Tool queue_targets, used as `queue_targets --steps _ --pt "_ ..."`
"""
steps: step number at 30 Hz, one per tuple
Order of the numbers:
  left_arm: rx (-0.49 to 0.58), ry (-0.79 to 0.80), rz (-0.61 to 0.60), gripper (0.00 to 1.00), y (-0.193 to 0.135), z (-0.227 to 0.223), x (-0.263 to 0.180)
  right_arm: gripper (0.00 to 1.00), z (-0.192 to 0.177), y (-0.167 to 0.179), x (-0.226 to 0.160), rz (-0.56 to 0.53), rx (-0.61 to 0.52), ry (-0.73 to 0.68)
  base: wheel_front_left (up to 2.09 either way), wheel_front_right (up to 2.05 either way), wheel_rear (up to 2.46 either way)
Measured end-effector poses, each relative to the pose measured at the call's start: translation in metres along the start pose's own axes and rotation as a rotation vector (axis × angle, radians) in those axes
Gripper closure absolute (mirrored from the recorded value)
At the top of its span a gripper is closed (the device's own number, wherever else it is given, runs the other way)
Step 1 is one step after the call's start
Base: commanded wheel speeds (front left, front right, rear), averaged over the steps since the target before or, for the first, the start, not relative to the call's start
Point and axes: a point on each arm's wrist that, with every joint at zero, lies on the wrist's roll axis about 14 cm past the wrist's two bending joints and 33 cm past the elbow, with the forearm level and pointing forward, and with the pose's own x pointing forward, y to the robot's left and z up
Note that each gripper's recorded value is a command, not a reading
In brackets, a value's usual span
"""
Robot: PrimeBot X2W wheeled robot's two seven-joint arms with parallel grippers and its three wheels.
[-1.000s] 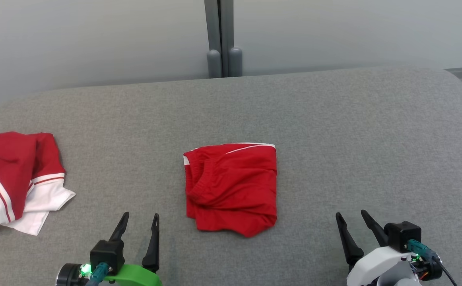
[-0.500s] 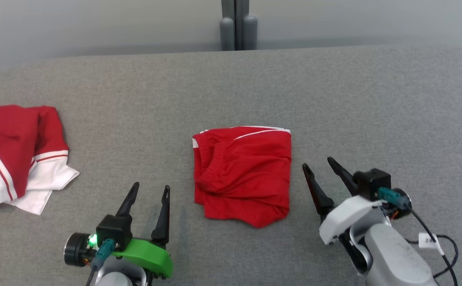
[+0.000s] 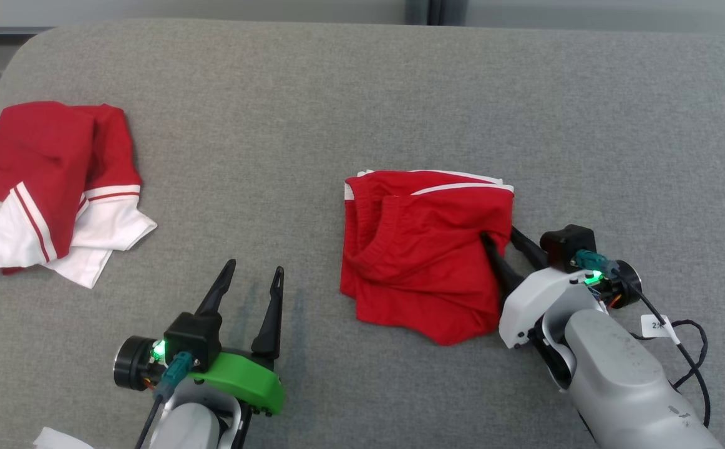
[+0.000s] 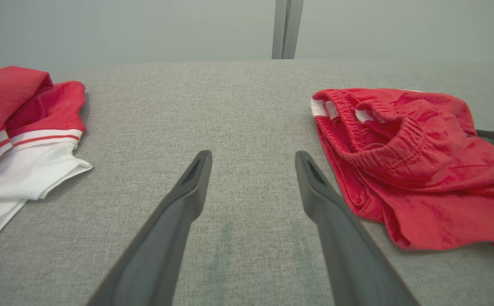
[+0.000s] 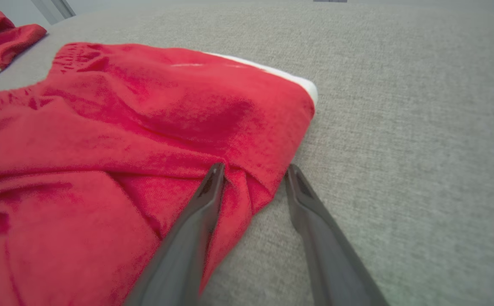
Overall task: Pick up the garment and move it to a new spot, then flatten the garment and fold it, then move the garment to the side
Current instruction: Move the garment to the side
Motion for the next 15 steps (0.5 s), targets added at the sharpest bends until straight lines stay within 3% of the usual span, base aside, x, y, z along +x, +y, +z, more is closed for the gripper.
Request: queue_targets --steps 8,15 --pt "0.007 0.052 -0.072 0.00 -0.017 -0.018 0.004 1.00 -0.004 -0.028 -0.016 -0.091 0.058 -0.016 0.00 0.00 0.00" --pt "0.010 0.069 -0.254 0.00 -0.072 -0.025 0.018 1.00 -0.014 -0.073 -0.064 -0.246 0.090 -0.028 0.00 0.00 0.00"
